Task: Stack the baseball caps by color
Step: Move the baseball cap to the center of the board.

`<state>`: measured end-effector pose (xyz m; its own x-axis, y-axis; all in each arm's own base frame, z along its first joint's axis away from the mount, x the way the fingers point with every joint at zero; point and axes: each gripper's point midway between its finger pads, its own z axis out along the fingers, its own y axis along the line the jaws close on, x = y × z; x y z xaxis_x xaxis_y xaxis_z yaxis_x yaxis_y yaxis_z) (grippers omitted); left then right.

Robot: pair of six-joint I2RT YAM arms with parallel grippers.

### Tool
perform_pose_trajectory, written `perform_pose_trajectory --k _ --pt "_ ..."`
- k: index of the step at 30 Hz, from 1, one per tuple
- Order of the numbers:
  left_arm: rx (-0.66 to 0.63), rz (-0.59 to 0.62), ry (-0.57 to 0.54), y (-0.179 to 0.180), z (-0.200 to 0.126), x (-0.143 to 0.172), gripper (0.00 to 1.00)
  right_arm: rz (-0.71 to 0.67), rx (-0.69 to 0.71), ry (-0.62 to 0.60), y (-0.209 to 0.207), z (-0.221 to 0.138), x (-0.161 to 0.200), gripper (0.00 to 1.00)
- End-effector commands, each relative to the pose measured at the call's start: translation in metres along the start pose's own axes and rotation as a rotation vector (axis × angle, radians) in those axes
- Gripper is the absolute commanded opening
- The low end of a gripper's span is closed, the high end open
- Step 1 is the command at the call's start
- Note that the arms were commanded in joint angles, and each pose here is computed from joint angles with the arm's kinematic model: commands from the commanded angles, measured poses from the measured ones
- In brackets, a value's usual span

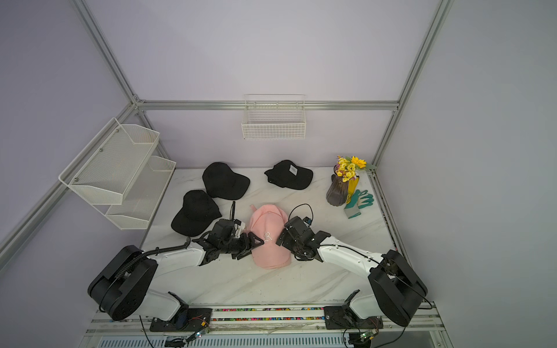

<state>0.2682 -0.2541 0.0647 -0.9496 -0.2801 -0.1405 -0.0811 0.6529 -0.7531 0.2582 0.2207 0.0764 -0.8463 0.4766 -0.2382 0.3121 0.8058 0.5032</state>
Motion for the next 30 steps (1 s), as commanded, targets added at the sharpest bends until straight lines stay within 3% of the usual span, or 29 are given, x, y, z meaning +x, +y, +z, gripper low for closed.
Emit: perform_pose_trajectory --k 1,8,16,19,22,30 --pt "-0.008 0.194 -0.018 -0.021 -0.005 -0.015 0.82 -0.046 0.028 -0.021 -0.006 -0.017 -0.001 0.97" --pt "-0.165 0.196 -0.094 -0.007 -0.032 -0.029 0.86 -0.064 0.06 -0.092 -0.013 -0.048 -0.042 0.97" --pt "-0.193 0.147 -0.206 -0.007 -0.042 -0.056 0.88 -0.081 0.059 -0.12 -0.005 -0.058 -0.064 0.97" --pt "-0.079 0.127 -0.248 -0.02 -0.03 -0.078 0.9 -0.068 0.056 -0.115 -0.006 -0.057 -0.065 0.97" --pt "0.157 0.164 -0.254 -0.054 -0.019 -0.082 0.92 -0.061 0.046 -0.112 -0.006 -0.056 -0.064 0.97" --pt "0.221 0.022 -0.164 -0.049 0.029 -0.052 0.83 -0.026 0.042 -0.111 -0.008 -0.056 -0.067 0.97"
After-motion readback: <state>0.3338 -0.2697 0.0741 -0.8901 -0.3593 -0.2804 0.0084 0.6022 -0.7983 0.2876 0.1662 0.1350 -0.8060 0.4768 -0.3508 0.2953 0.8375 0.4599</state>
